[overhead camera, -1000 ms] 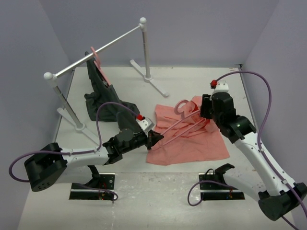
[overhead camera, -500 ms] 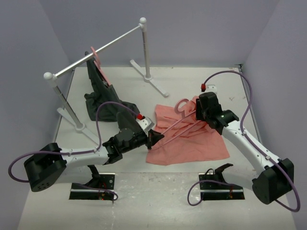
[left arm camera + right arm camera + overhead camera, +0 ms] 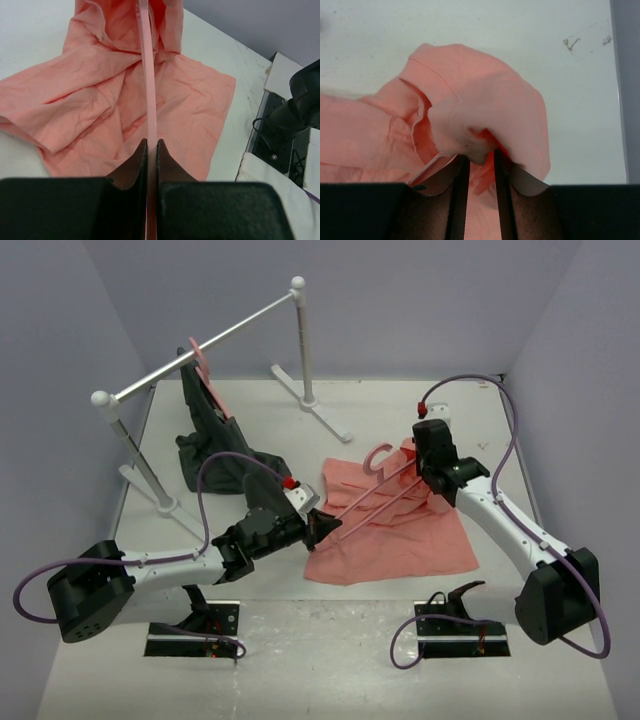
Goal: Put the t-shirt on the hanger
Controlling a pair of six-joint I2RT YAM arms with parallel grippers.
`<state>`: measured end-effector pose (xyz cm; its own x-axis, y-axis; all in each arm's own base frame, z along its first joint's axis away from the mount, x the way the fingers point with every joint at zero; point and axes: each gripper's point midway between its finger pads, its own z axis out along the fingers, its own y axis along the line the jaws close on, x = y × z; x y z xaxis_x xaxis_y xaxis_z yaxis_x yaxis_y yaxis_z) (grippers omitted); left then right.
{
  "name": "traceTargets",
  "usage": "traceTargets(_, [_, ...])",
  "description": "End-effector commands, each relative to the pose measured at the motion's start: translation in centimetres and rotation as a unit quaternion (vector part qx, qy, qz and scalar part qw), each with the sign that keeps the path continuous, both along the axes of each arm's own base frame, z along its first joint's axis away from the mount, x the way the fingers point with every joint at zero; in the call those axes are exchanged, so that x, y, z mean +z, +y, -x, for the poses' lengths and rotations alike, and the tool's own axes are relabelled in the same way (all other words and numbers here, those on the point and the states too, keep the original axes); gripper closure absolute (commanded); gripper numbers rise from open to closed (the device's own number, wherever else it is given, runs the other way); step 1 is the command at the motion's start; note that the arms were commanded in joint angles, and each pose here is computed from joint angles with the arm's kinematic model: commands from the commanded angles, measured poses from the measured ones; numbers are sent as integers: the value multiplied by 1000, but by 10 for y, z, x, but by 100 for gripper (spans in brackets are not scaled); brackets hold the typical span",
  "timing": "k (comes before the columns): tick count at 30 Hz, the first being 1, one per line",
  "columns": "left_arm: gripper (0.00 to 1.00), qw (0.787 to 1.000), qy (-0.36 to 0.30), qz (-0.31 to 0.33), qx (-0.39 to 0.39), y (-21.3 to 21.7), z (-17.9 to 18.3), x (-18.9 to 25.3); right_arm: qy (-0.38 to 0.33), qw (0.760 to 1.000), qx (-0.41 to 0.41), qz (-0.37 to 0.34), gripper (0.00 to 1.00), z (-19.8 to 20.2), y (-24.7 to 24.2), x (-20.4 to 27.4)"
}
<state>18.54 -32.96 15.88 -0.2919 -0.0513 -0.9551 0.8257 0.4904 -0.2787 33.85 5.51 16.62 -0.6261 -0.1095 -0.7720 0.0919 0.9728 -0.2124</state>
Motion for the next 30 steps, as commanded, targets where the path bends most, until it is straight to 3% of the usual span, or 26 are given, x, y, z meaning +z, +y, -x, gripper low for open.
traceTargets(1, [100,997,-39,57,-21,-13,2,42,-75,997,-9,0,73,-30,-1,28])
traceTargets(9, [100,997,-40,53,-30,-16,3,42,-88,996,-7,-12,72,-43,-7,31])
traceTargets(12, [100,997,-42,55,-30,-17,2,44,-74,997,7,-19,94,-46,-5,23])
traceTargets(14, [100,997,-42,56,-31,-18,2,44,-73,997,14,-23,100,-48,-4,21])
traceTargets(23, [100,998,-30,52,25,-13,-17,42,-72,996,24,-45,100,-39,1,31])
traceTargets(30, [100,997,-14,48,56,-12,-28,38,-64,986,78,-133,100,-14,32,41])
